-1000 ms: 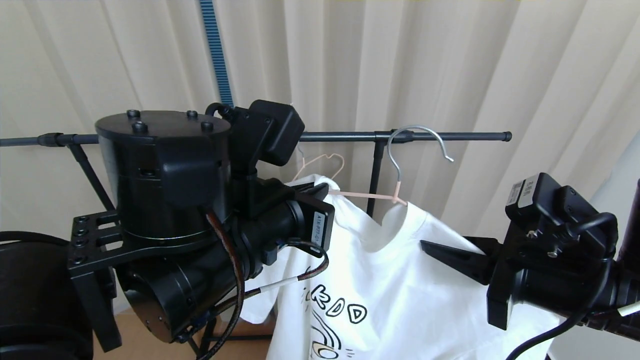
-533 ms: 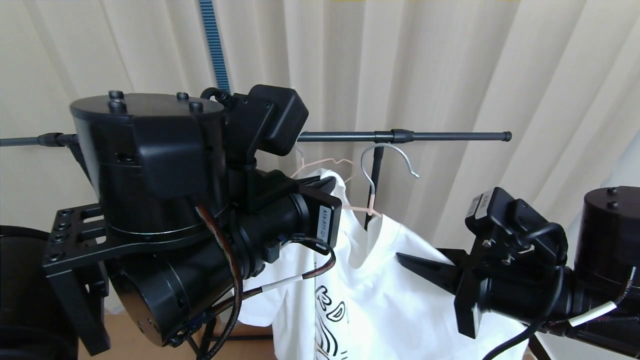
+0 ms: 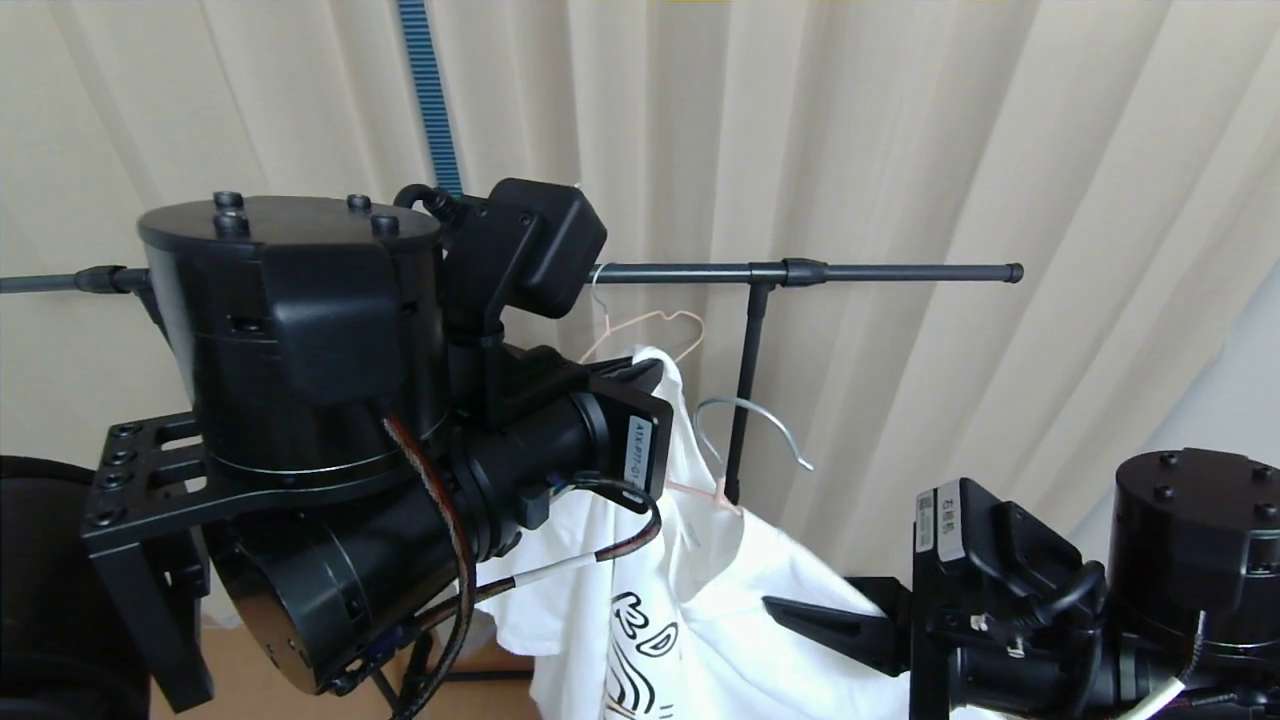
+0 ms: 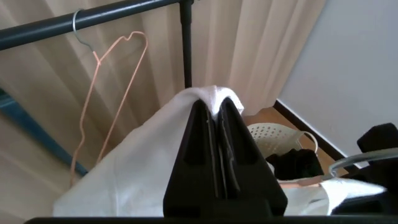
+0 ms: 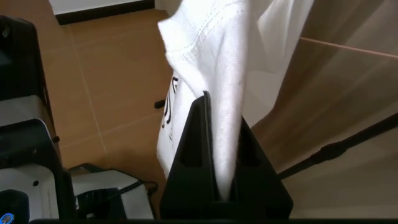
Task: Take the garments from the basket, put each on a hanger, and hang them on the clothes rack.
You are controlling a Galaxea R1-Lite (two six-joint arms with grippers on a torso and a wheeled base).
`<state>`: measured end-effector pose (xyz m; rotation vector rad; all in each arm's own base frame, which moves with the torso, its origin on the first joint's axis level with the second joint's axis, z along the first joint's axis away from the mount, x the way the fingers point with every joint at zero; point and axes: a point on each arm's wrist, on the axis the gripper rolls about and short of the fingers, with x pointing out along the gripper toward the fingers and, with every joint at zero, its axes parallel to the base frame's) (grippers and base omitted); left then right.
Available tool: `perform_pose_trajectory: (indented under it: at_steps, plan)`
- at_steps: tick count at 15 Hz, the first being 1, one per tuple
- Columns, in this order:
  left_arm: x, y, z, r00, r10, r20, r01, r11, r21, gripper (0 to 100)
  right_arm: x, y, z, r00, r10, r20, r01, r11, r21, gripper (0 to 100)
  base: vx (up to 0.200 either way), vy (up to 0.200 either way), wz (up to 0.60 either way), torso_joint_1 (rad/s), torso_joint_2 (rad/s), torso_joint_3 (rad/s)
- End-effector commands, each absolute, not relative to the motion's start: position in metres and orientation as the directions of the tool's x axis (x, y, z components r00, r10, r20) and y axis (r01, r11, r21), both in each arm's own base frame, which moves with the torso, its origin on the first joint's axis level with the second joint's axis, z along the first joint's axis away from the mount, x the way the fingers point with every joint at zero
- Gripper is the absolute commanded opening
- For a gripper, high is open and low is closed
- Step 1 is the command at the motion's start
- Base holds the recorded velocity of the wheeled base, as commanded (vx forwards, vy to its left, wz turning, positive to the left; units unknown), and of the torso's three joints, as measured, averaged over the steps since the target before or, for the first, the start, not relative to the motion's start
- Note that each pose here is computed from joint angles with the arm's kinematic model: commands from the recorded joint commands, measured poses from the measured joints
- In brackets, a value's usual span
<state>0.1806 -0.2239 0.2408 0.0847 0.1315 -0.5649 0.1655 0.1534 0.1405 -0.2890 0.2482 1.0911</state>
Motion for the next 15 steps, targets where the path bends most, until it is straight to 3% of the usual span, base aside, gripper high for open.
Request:
perform_pose_trajectory:
  at_steps: [1, 4, 6, 9, 15]
  plan:
    - [0.184, -0.212, 0.239, 0.849, -0.506, -0.154, 0.517, 0.855, 0.044, 0, 0.163, 0.144, 0.143, 0.425, 0.846, -0.322, -0.904, 0.414, -0.104, 0, 0.000, 0.000, 0.00, 0.000, 0.00, 0.000]
    - [0.190, -0.193, 0.239, 0.871, -0.466, -0.158, 0.478, 0.877, 0.051, 0, 0.166, 0.137, 0.145, 0.435, 0.846, -0.309, -0.899, 0.424, -0.105, 0, 0.000, 0.000, 0.00, 0.000, 0.00, 0.000]
    - [0.188, -0.176, 0.239, 0.840, -0.511, -0.182, 0.526, 0.849, 0.042, 0, 0.167, 0.130, 0.152, 0.462, 0.841, -0.282, -0.887, 0.447, -0.117, 0, 0.000, 0.000, 0.00, 0.000, 0.00, 0.000]
    - [0.196, -0.166, 0.241, 0.850, -0.493, -0.184, 0.511, 0.858, 0.060, 0, 0.159, 0.126, 0.157, 0.417, 0.868, -0.270, -0.909, 0.403, -0.107, 0, 0.000, 0.000, 0.00, 0.000, 0.00, 0.000]
    - [0.207, -0.154, 0.244, 0.791, -0.585, -0.177, 0.608, 0.783, 0.130, 0, 0.151, 0.124, 0.160, 0.374, 0.890, -0.261, -0.927, 0.361, -0.098, 0, 0.000, 0.000, 0.00, 0.000, 0.00, 0.000]
